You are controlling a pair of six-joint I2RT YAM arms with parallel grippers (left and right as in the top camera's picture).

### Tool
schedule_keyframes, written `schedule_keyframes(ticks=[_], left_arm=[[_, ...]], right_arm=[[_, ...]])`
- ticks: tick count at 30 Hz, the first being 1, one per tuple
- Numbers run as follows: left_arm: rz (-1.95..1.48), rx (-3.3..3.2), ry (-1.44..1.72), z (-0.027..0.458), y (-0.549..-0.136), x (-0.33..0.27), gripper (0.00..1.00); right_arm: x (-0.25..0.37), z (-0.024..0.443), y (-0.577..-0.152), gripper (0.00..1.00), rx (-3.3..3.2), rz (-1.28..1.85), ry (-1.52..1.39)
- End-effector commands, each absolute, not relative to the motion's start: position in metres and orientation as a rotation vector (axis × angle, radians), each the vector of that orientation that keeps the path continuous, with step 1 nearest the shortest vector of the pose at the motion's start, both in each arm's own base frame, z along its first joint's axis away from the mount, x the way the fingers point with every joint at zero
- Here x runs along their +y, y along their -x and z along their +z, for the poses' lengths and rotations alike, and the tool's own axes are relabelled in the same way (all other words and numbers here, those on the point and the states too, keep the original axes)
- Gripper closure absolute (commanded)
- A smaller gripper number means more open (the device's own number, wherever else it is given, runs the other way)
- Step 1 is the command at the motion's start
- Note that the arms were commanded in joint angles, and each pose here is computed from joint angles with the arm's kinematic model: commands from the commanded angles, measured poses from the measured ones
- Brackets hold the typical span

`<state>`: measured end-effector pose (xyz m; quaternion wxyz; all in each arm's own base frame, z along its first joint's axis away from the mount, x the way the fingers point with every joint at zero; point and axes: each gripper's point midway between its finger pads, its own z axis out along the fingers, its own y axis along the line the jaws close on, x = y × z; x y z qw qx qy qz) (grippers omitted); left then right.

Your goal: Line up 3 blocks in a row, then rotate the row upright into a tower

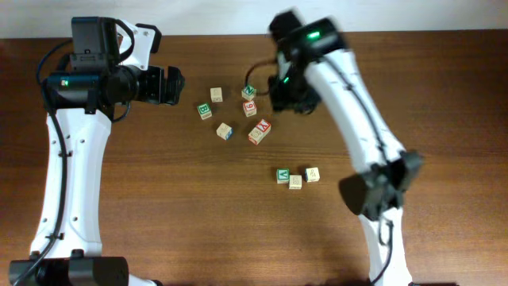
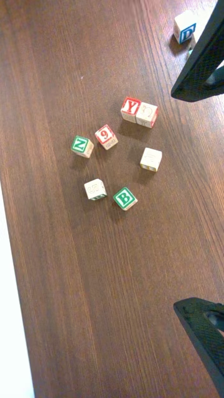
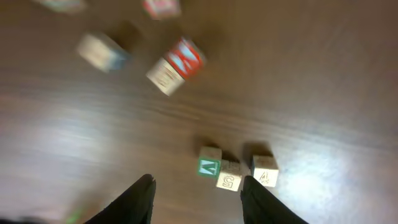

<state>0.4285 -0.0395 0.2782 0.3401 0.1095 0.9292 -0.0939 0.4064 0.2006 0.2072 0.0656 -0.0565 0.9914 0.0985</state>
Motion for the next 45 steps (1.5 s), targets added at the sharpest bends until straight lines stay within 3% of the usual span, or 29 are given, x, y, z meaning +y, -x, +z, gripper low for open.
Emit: schedule_keyframes(ticks=[1,3,5,6,11,15,19,30,45], left_arm=[[-0.244,2.405,-0.283,0.283,-0.432,-0.038,0.01],[-0.244,2.405,-0.283,0.283,-0.432,-0.038,0.01],[-0.245,2.406,-0.283,0.283,-0.431,-0.038,0.01],[-0.245,2.407,-0.283,0.283,-0.431,-0.038,0.01],[-0.246,2.408,-0.283,0.282,-0.431,-0.038,0.01],[-0.249,2.408,-0.284,0.282,-0.431,-0.038,0.01],[-0.250,2.408,-0.284,0.282,-0.431,-0.038,0.01],[-0.249,2.408,-0.283,0.282,-0.431,-0.038,0.01],[-0.249,2.408,-0.284,0.282,-0.431,-0.038,0.01]], right_arm=[[0.175,0.314,-0.383,0.55,2.722,0.423,0.217],[0.146,0.367,-0.346,0.55,2.596,0.419,0.185],[0.130,0.376,-0.317,0.55,2.585,0.377,0.152],[0.125,0.364,-0.304,0.61,2.637,0.362,0.126],[0.127,0.234,-0.270,0.82,3.062,0.310,0.028],[0.146,0.142,-0.265,0.89,3.151,0.353,-0.019],[0.162,0.084,-0.258,0.96,3.135,0.382,0.043],[0.167,0.020,-0.246,0.96,3.220,0.144,-0.027],[0.165,0.018,-0.268,0.95,3.123,0.103,0.027]])
